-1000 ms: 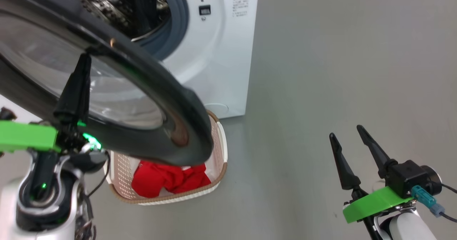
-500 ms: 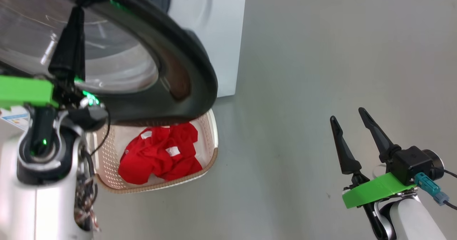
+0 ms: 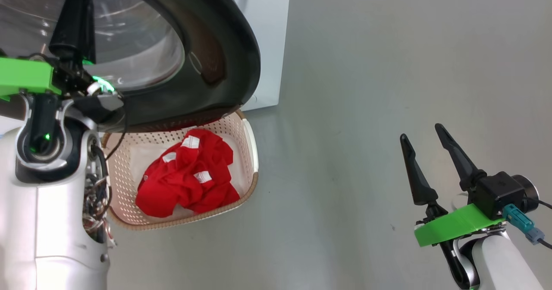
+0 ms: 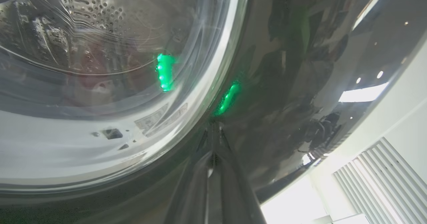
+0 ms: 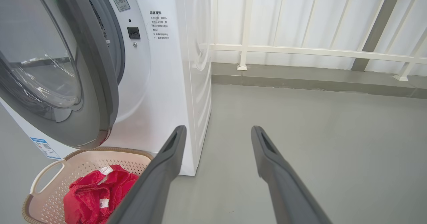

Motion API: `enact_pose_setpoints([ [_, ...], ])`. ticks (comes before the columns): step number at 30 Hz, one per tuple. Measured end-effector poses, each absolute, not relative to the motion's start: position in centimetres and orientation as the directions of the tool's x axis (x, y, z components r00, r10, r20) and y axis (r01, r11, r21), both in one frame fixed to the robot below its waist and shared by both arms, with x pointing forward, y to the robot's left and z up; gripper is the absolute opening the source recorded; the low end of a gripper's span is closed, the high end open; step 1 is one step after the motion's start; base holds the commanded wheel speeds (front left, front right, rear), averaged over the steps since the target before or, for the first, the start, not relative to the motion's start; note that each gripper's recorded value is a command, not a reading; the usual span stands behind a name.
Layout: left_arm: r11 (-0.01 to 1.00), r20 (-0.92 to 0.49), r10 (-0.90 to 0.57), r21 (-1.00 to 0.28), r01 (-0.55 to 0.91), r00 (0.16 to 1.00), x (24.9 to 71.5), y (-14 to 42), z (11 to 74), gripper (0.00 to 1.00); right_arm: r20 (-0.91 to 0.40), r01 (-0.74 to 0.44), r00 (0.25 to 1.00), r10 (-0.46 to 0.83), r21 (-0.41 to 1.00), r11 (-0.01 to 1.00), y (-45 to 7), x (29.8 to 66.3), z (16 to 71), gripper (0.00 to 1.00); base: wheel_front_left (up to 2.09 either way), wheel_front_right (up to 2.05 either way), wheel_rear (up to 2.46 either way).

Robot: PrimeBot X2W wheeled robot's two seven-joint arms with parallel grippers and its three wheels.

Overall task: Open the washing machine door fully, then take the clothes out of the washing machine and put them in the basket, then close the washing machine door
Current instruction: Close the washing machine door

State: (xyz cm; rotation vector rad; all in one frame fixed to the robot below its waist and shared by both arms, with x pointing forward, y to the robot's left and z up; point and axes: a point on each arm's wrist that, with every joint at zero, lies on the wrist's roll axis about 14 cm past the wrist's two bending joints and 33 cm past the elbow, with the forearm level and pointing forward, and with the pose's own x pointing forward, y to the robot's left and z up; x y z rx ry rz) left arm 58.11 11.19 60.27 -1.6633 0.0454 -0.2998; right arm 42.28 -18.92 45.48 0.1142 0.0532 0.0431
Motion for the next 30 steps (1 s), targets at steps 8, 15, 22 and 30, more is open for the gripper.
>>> enact_pose_setpoints([
  [8, -0.087, 0.264, -0.273, -0.964, 0.25, 0.925, 55.1, 10.3, 61.9, 1.0, -0.016, -0.052, 0.998, 0.054, 0.117, 0.992, -18.6, 42.0, 46.8, 1.0, 0.0, 0.0, 0.0],
  [15, 0.273, 0.236, -0.154, -0.923, 0.271, 0.96, 50.3, 15.1, 59.7, 1.0, 0.043, -0.079, 0.996, 0.075, 0.117, 0.99, -17.9, 41.3, 49.2, 1.0, 0.0, 0.0, 0.0],
  [22, 0.595, 0.211, -0.037, -0.781, 0.192, 0.977, 45.5, 18.5, 57.2, 1.0, 0.061, -0.085, 0.995, 0.078, 0.129, 0.988, -17.6, 39.5, 50.0, 1.0, 0.0, 0.0, 0.0],
  [30, 0.82, 0.166, -0.013, -0.562, 0.106, 0.986, 39.6, 20.7, 54.0, 1.0, 0.101, -0.108, 0.99, 0.095, 0.129, 0.986, -17.0, 37.6, 51.4, 1.0, 0.0, 0.0, 0.0],
])
